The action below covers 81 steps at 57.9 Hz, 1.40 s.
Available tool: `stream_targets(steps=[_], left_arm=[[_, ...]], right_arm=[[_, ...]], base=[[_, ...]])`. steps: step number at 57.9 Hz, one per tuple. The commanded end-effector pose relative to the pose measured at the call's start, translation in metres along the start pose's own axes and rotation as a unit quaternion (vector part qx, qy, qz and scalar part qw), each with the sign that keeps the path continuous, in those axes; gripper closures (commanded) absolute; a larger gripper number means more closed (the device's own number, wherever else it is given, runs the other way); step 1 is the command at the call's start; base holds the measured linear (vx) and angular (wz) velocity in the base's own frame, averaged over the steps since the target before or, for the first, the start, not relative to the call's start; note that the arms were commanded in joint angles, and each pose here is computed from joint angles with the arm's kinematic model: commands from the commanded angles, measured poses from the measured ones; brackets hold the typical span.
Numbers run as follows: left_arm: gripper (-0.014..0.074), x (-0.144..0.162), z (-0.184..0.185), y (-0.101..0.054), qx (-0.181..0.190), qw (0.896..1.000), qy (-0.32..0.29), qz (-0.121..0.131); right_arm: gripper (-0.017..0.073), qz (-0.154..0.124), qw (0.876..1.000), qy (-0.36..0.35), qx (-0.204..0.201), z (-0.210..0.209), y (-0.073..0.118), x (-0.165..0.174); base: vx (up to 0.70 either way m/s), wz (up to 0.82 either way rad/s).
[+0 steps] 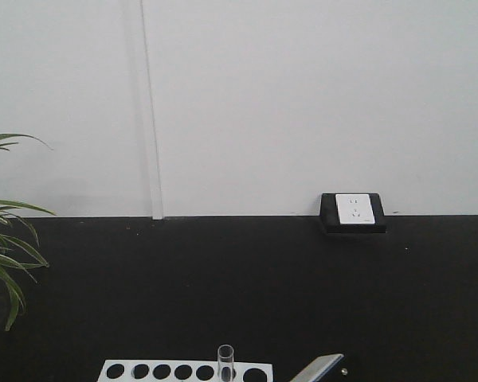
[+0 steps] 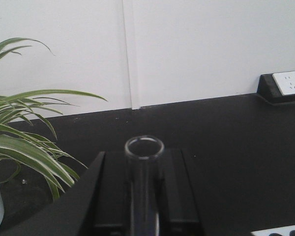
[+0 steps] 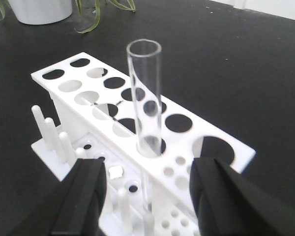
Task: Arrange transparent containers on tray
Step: 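Move the right gripper to the rack and grasp another clear tube, then lift the clear tube out of the rack with the right gripper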
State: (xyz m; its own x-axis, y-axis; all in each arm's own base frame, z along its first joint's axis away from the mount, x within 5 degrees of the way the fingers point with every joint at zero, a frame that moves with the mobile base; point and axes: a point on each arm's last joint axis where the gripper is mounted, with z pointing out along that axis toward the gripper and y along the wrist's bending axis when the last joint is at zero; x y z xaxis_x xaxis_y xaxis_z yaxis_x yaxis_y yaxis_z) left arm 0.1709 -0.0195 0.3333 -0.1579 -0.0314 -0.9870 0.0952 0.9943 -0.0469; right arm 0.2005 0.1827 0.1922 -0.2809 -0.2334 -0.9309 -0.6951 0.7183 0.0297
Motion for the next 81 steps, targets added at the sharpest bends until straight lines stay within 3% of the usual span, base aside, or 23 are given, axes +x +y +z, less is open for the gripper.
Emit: stream_targets(steps=[1, 48, 69, 81], left_arm=[[0.0386, -0.02, -0.004, -0.004, 0.021, 0.998, -0.056, -0.009], [0.0386, -0.02, -0.004, -0.004, 0.021, 0.998, -0.056, -0.009], [0.0386, -0.02, -0.004, -0.004, 0.021, 0.998, -0.056, -0.009], [0.0386, -0.02, -0.004, -0.004, 0.021, 0.998, -0.056, -0.009]], right_arm=[[0.0098, -0.007, 0.997, -0.077, -0.005, 0.007, 0.0, -0.028], [0.0113, -0.004, 0.993, -0.114, -0.007, 0.063, -0.002, -0.046], [0.0248, -0.003, 0.995, -0.099, -0.005, 0.063, -0.003, -0.044], [0.0372, -0.003, 0.995, -0.097, -0.005, 0.063, -0.003, -0.044]], base=[[0.0, 0.0], [0.0, 0.0], [0.0, 0.0], [0.0, 0.0]])
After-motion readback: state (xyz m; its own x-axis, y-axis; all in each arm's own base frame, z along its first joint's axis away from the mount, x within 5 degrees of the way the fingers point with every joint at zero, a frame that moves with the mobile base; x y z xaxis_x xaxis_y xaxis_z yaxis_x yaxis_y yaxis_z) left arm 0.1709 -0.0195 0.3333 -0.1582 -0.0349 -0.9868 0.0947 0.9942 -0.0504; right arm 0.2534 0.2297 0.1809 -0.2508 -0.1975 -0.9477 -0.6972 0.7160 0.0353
